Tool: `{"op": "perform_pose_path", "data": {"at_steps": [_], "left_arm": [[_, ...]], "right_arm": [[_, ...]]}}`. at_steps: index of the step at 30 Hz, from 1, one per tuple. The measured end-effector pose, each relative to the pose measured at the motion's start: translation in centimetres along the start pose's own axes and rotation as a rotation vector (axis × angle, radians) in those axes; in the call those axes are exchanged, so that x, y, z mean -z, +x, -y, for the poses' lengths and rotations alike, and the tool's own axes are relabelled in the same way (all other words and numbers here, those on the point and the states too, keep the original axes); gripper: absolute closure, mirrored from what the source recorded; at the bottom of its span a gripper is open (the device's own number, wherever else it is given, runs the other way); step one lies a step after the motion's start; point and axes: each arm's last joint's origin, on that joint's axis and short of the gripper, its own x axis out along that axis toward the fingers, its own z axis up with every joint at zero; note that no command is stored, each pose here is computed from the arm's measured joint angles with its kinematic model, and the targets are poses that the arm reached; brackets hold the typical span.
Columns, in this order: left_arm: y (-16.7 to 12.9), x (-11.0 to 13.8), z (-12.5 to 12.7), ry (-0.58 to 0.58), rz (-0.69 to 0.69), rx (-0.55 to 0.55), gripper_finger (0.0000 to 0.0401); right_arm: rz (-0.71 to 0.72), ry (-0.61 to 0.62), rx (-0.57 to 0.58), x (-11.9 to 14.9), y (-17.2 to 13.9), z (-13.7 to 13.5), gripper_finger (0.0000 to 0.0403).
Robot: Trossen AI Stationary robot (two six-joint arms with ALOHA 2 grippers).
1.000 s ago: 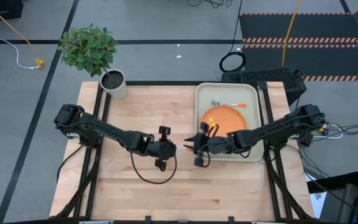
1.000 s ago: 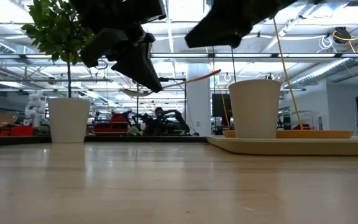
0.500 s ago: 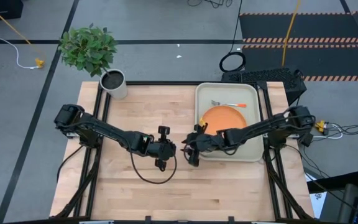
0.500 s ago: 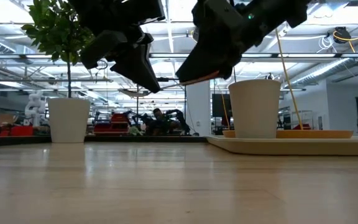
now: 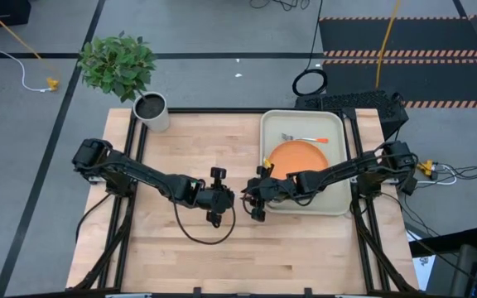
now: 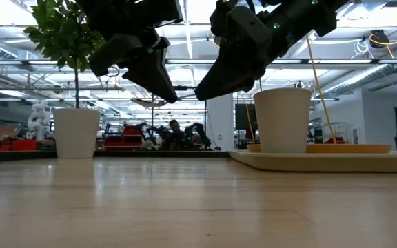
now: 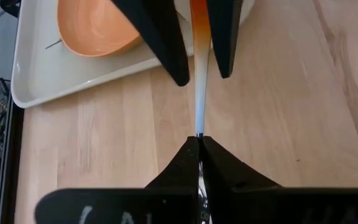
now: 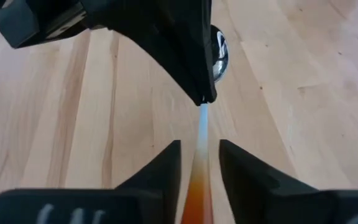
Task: Pick and place plate/cup/fork/spoon on tray
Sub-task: Put the orange spoon on the gray tray to the top of the orange fork
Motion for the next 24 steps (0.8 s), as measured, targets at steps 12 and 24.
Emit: {"op": "perform_pose_path", "data": {"at_steps": [12,24], "left_arm": [[0.0,0.0,0.0,-0.025,0.001,0.0,0.0392],[-3.1,-3.0,-0.8,-0.167,0.118,-0.013,0.0228]], "right_arm": [[-0.001,-0.018,0.005,0.0,0.0,0.1,0.0378],[0.004,-0.023,0.01,-0.6,-0.9,0.8,0.04]]}}
